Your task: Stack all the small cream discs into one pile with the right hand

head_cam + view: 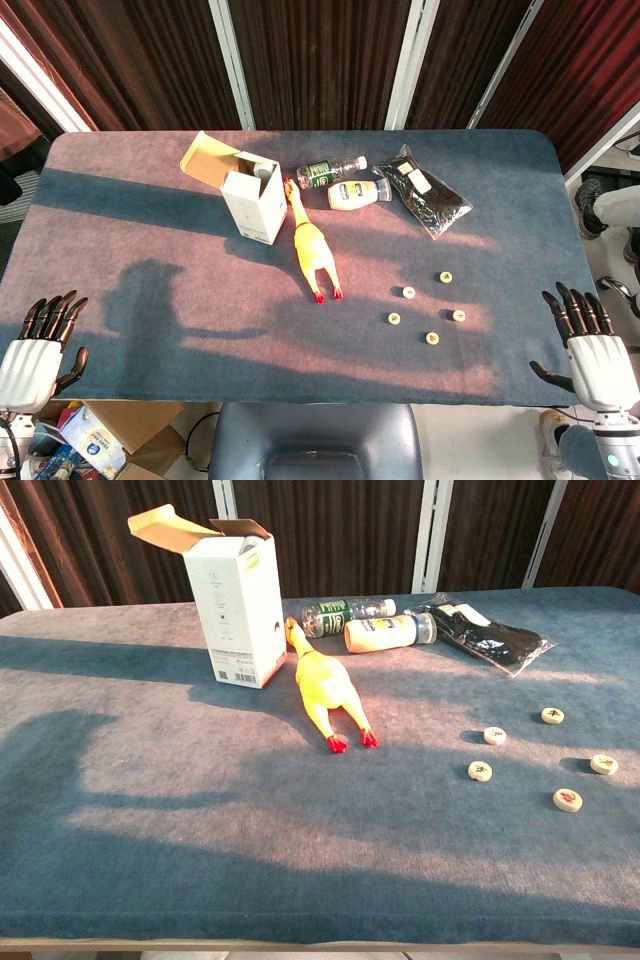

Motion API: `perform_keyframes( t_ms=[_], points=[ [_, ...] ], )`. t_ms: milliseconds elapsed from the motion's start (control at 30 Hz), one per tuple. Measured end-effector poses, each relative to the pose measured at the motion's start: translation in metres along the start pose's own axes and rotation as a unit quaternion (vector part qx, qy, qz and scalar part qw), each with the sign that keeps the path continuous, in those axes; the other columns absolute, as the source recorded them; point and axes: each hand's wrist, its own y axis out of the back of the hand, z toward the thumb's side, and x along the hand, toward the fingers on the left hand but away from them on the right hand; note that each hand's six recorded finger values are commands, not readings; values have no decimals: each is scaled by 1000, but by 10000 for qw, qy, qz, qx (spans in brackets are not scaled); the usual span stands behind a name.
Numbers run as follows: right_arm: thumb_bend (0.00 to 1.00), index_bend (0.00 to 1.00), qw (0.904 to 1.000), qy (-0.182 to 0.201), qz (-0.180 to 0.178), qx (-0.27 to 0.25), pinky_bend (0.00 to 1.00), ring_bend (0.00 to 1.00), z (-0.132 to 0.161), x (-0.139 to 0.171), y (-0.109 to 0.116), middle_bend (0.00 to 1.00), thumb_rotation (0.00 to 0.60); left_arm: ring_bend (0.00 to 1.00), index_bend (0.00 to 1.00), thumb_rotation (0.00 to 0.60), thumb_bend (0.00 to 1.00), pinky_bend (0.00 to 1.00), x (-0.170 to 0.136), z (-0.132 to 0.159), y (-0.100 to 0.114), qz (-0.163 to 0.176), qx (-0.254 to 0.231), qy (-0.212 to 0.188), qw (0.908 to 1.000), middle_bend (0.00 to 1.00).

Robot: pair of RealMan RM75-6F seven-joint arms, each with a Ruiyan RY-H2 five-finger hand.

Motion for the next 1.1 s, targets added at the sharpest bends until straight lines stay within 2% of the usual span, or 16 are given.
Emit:
perform_keyframes(
  t_ms=[233, 400, 533, 633, 800, 933, 1100],
  points=[
    [161, 0, 9999, 144, 52, 6, 0, 0, 6, -3, -5, 0, 600, 0, 0, 600, 527, 47, 1, 1, -3, -80, -13, -51, 10000, 0],
    [162, 20, 9981, 581, 209, 18, 0, 0, 25, -14, -18, 0, 600, 0, 0, 600, 527, 47, 1, 2, -5, -160, -53, -107, 9998, 0],
    [162, 126, 9941, 994, 400, 137, 0, 0, 44, -28, -31, 0, 600, 0, 0, 600, 527, 47, 3, 2, -8, -237, -80, -155, 9996, 0],
    [171, 236, 9878, 1416, 544, 349, 0, 0, 65, -43, -44, 0, 600, 0, 0, 600, 527, 48, 4, 4, -9, -274, -85, -204, 9994, 0],
    [255, 411, 9748, 1982, 813, 616, 0, 0, 100, -61, -74, 0, 600, 0, 0, 600, 527, 48, 3, 3, -7, -253, -163, -241, 9993, 0],
    [327, 463, 9676, 2173, 996, 813, 0, 0, 113, -72, -96, 0, 600, 0, 0, 600, 527, 47, 1, 2, -4, -225, -210, -262, 9992, 0],
    [395, 498, 9644, 2210, 1080, 975, 0, 0, 118, -80, -112, 0, 600, 0, 0, 600, 528, 48, -1, 2, -4, -227, -213, -288, 9991, 0]
  ],
)
